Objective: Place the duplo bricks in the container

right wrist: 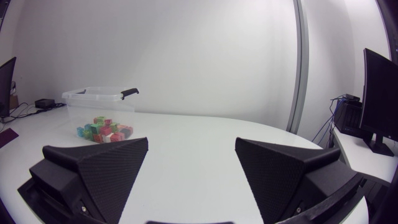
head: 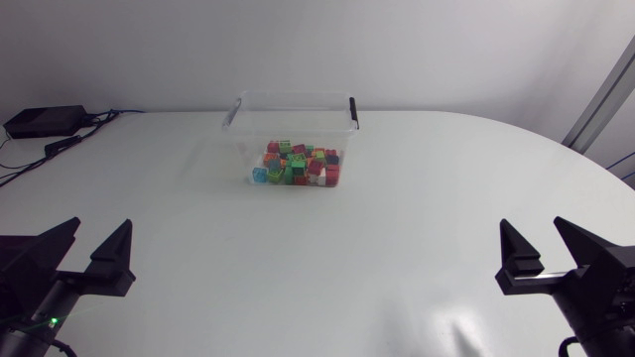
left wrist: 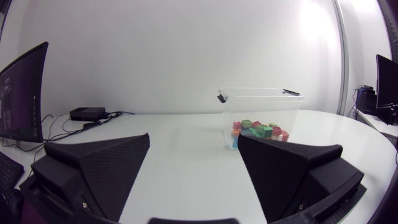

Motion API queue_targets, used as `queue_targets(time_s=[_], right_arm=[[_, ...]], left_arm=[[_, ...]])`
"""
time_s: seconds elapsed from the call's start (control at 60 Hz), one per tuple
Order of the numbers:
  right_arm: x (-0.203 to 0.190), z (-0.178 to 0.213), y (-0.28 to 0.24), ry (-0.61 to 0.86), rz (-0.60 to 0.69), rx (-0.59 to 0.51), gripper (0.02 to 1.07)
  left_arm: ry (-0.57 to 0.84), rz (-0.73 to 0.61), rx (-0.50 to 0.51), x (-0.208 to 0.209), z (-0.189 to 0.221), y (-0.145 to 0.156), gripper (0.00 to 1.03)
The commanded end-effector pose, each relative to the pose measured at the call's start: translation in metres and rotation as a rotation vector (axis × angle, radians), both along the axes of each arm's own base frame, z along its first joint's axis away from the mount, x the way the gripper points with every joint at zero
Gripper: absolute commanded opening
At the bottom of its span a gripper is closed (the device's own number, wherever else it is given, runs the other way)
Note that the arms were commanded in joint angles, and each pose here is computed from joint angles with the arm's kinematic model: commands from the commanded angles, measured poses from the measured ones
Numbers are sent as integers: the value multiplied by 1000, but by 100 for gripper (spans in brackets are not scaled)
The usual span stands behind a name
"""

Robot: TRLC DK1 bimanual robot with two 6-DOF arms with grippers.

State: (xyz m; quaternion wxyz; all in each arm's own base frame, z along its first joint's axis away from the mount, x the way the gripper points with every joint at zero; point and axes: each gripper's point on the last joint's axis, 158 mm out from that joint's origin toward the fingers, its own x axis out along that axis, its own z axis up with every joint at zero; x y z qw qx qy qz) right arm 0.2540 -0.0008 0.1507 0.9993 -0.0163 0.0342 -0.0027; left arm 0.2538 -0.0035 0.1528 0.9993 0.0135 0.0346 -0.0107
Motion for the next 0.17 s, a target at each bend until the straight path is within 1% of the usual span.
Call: queue_targets(time_s=[0.0,0.15], right_arm=[[0,-2,-1,-12,-5,32,103],[0,-2,-1,-12,-5,32,103]], left_arm=[[-8,5,-27,0,-3,0,99],[-8,5,-27,0,-3,0,99]])
